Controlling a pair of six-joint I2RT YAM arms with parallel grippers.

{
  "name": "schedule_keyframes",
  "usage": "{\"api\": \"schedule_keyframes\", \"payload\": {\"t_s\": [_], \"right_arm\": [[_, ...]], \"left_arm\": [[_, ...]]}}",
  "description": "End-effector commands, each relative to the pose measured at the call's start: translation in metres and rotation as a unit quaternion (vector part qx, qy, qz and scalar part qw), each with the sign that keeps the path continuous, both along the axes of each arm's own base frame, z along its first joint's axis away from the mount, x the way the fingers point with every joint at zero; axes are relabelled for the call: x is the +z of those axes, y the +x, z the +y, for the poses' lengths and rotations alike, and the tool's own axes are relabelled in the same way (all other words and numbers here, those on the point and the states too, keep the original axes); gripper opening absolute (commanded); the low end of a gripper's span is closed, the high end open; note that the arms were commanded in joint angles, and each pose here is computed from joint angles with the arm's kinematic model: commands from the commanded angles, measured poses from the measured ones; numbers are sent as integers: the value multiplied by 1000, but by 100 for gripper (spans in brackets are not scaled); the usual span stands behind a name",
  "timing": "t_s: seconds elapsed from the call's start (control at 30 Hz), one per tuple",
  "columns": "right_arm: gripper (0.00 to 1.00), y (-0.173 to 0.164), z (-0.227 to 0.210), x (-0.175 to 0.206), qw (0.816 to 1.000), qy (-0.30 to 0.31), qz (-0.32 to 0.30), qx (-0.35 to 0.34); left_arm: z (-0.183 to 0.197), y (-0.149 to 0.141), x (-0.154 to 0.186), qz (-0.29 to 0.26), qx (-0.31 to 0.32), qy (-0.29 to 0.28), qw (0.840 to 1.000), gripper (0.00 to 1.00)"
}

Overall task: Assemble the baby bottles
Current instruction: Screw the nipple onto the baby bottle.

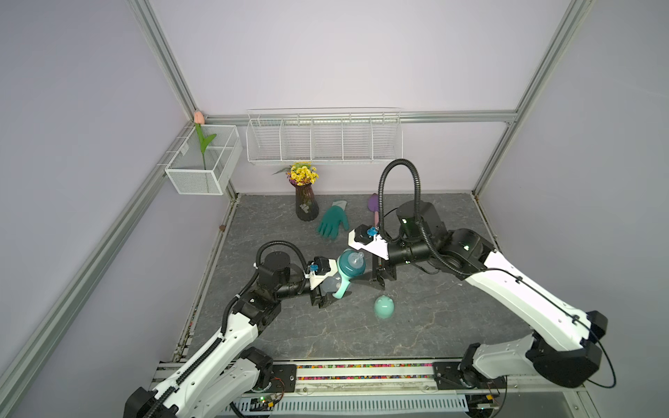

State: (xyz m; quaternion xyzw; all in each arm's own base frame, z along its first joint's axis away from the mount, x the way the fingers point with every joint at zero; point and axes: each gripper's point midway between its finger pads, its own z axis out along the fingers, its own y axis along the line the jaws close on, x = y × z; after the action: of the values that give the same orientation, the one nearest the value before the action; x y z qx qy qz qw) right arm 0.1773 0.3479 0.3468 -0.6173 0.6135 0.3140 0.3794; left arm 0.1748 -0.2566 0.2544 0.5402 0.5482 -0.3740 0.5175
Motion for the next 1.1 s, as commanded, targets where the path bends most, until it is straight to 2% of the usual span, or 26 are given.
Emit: {"api": "schedule_keyframes", "payload": {"t_s": [0.0, 0.2, 0.4, 0.53, 0.6, 0.67, 0.73, 0.8, 1.0, 1.03, 1.07], "right_arm": [[92, -8, -1, 6, 1000, 5, -4, 22], [69, -1, 3, 8, 1000, 13, 9, -2], [42, 23, 10, 5, 994, 34, 52, -85], [28, 42, 19, -5, 980, 62, 107, -158], [25, 55, 22, -8, 967, 81, 132, -200], [15, 67, 25, -12, 951, 100, 162, -243], [14, 76, 27, -13, 940, 111, 178, -268], [14, 78, 30, -11, 938, 117, 184, -269], [13, 73, 34, -10, 952, 106, 164, -237], [15, 70, 35, -10, 956, 104, 162, -223], [22, 64, 36, -10, 960, 101, 159, -206]], "left_arm": [[-3, -14, 16, -12, -43, -14, 999, 0], [-2, -6, 14, -16, -21, -11, 1000, 0], [9, 27, 17, -41, 90, -18, 995, 0], [26, 52, 26, -72, 184, -42, 979, 0], [35, 62, 27, -83, 224, -43, 970, 0], [41, 69, 25, -96, 247, -34, 964, 0], [43, 74, 23, -99, 261, -26, 960, 0], [45, 78, 18, -97, 269, -19, 958, 0], [37, 73, 3, -93, 240, -6, 966, 0], [35, 71, 2, -93, 231, -6, 968, 0], [32, 68, 1, -94, 218, -5, 971, 0]]}}
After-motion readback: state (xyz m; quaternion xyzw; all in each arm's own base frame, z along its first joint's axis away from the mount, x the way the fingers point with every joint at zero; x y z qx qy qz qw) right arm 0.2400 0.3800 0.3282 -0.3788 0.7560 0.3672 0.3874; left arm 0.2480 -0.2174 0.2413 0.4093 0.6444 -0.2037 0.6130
